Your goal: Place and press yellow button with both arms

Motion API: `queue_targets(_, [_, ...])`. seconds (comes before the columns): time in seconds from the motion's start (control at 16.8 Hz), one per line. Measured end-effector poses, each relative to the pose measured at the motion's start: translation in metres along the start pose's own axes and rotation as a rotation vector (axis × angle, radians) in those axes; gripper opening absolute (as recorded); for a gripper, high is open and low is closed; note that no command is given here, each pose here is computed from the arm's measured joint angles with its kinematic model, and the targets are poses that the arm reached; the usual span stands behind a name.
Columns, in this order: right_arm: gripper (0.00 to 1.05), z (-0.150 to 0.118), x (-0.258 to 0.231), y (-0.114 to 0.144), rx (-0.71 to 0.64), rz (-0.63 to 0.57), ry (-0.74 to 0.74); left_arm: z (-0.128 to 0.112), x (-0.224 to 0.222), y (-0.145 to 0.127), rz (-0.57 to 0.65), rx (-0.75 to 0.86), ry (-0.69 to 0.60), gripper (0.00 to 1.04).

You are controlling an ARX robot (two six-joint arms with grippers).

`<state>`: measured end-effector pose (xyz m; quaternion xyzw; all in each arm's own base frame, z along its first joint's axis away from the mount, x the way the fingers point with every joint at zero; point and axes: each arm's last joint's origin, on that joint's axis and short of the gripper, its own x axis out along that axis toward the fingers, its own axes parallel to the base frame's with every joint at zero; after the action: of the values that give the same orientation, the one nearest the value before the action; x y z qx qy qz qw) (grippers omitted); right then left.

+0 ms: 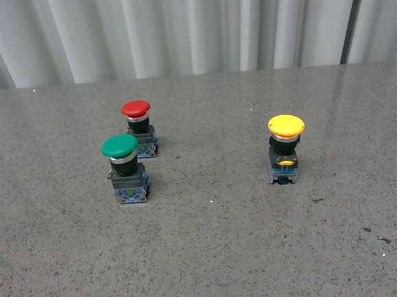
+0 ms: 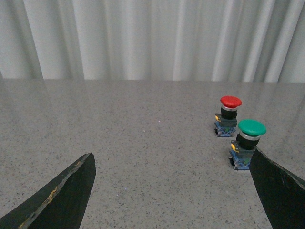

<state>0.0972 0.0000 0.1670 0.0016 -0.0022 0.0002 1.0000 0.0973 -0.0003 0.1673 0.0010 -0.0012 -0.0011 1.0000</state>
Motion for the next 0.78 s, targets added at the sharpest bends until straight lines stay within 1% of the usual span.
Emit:
queue_targets(0.12, [0.98,0.0,0.0,0.0,0.0,0.0,0.0,0.0,0.0,0.0,0.0,0.0,0.0,0.98])
queue_targets(0.18, [0.98,0.001,0.0,0.0,0.026,0.031,-0.011,0.0,0.0,0.0,0.0,0.0,0.0,0.98])
queue_targets(0.24, [0.98,0.008,0.003,0.002,0.082,0.112,-0.043,0.0,0.0,0.0,-0.001,0.0,0.0,0.98])
queue_targets(0.3, [0.98,0.02,0.008,0.008,0.13,0.178,-0.064,0.0,0.0,0.0,0.0,0.0,0.0,0.98])
queue_targets(0.36, [0.98,0.041,0.017,0.016,0.144,0.249,-0.121,0.0,0.0,0.0,0.0,0.0,0.0,0.98])
queue_targets(0.48, [0.98,0.078,0.046,0.031,0.148,0.333,-0.21,0.0,0.0,0.0,0.0,0.0,0.0,0.98])
queue_targets(0.54, [0.98,0.087,0.065,0.041,0.144,0.37,-0.22,0.0,0.0,0.0,0.0,0.0,0.0,0.98])
queue_targets(0.66, [0.98,0.094,0.106,0.062,0.143,0.424,-0.164,0.0,0.0,0.0,0.0,0.0,0.0,0.98])
queue_targets(0.78, [0.98,0.09,0.151,0.094,0.122,0.484,-0.053,0.0,0.0,0.0,0.0,0.0,0.0,0.98])
